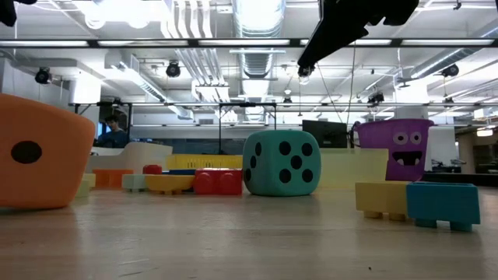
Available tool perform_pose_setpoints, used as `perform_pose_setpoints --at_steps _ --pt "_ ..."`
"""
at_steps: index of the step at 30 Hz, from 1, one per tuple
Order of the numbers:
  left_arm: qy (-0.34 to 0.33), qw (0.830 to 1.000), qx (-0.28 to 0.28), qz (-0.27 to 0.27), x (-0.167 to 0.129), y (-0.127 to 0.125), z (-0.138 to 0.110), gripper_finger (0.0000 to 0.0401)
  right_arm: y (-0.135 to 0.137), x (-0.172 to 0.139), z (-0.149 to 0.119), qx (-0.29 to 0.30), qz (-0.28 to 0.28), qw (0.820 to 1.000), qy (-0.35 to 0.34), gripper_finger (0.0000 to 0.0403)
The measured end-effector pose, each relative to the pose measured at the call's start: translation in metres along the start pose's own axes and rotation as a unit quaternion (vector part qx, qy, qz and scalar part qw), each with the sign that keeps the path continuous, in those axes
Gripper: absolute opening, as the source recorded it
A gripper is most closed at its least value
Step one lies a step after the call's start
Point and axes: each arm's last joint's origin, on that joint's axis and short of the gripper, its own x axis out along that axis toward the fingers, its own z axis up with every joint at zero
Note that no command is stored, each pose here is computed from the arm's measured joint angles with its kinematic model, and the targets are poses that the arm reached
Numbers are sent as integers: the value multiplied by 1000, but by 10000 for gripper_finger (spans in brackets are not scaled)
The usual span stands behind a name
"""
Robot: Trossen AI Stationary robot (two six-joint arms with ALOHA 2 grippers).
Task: Pick & Place Toys
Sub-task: Put the orange dice into the white bin
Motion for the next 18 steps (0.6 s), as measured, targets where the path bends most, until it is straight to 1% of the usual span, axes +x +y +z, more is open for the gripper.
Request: perform_pose_setpoints --at_steps 3,7,9,11,13,14,16,18 --pt "-3 1000 1 11 0 2 0 273 0 0 0 0 0 1000 0 9" --pt "-15 998 3 68 8 5 -6 272 0 0 0 0 0 1000 0 9" --pt "-11 997 15 81 13 5 -12 280 0 0 0 0 0 1000 0 9" --pt "-6 996 27 82 20 4 -21 298 0 0 0 0 0 1000 0 9" --pt "-4 996 32 82 27 2 -28 326 0 0 0 0 0 1000 0 9" --pt "-8 996 36 81 29 1 -31 342 0 0 0 0 0 1000 0 9" --pt "-15 995 61 81 32 -2 -34 374 0 0 0 0 0 1000 0 9" --pt "-28 993 77 81 31 -5 -34 393 0 0 0 0 0 1000 0 9"
